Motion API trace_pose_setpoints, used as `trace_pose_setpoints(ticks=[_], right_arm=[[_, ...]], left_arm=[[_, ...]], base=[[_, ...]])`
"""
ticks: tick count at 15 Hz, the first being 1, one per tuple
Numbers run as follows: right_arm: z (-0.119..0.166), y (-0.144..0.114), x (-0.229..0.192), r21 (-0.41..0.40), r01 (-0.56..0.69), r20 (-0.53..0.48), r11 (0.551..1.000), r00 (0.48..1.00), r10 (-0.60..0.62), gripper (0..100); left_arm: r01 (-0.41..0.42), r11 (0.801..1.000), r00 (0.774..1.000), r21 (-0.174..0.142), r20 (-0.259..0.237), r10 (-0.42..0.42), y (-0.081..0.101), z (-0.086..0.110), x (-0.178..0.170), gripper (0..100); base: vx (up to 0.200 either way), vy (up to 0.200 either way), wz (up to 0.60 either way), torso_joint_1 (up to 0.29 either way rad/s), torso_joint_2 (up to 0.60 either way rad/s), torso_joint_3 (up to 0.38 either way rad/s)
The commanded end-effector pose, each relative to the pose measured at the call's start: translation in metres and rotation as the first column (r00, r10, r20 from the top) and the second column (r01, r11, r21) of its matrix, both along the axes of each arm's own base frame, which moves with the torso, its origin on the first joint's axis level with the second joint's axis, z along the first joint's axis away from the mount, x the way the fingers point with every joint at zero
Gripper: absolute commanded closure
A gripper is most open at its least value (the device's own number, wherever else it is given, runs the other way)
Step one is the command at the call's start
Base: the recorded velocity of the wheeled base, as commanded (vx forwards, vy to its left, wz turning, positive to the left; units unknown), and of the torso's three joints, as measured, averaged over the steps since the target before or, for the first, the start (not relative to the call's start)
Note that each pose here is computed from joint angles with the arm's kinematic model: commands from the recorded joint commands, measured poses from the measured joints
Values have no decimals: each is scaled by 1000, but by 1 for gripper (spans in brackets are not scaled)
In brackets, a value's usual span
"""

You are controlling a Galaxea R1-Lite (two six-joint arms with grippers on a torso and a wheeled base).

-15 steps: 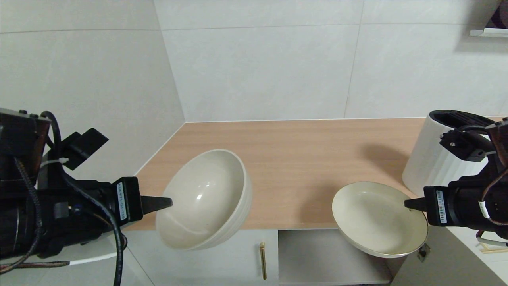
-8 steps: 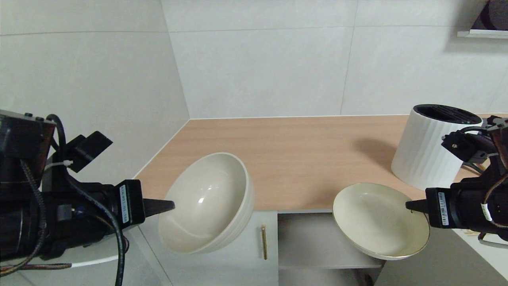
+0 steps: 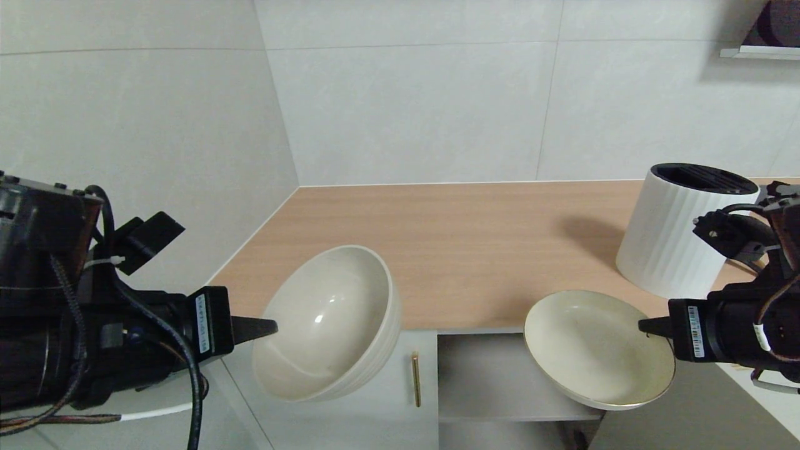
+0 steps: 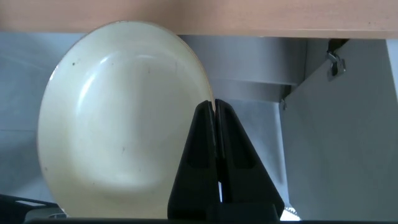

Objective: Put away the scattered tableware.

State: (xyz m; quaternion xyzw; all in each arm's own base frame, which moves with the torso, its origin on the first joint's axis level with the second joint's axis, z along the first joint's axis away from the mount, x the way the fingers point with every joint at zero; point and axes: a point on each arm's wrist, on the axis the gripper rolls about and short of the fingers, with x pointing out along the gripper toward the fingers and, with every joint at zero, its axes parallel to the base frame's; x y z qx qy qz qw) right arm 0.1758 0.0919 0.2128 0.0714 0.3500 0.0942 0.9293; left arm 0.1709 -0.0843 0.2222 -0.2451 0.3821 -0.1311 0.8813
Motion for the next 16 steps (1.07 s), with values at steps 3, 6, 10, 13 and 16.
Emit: trace_pose_setpoints(ticks=[3, 6, 10, 13, 16], right_arm=[[-2, 1, 1, -5, 0, -10, 1000, 1000, 0, 100], [-3, 0, 1, -7, -1, -11, 1000, 1000, 1, 100], [-7, 2, 3, -15, -2, -25, 1000, 1000, 1, 100], [-7, 1, 3, -17, 1, -28, 1000, 1000, -2, 100], [-7, 1, 3, -17, 1, -28, 1000, 1000, -2, 100]], left_arm=[[0, 1000, 1000, 7, -16, 0, -2, -3, 3, 100], [0, 1000, 1000, 9, -20, 0, -2, -4, 4, 100], [0, 1000, 1000, 13, -30, 0, -3, -6, 6, 100], [0, 1000, 999, 15, -32, 0, -3, -7, 6, 100], [1, 1000, 999, 15, -36, -1, -3, -8, 7, 100]], base=[[0, 0, 0, 0, 0, 0], [0, 0, 0, -17, 51, 24], [0, 0, 0, -173, 408, 229], [0, 0, 0, -206, 489, 281], [0, 0, 0, -196, 471, 286]])
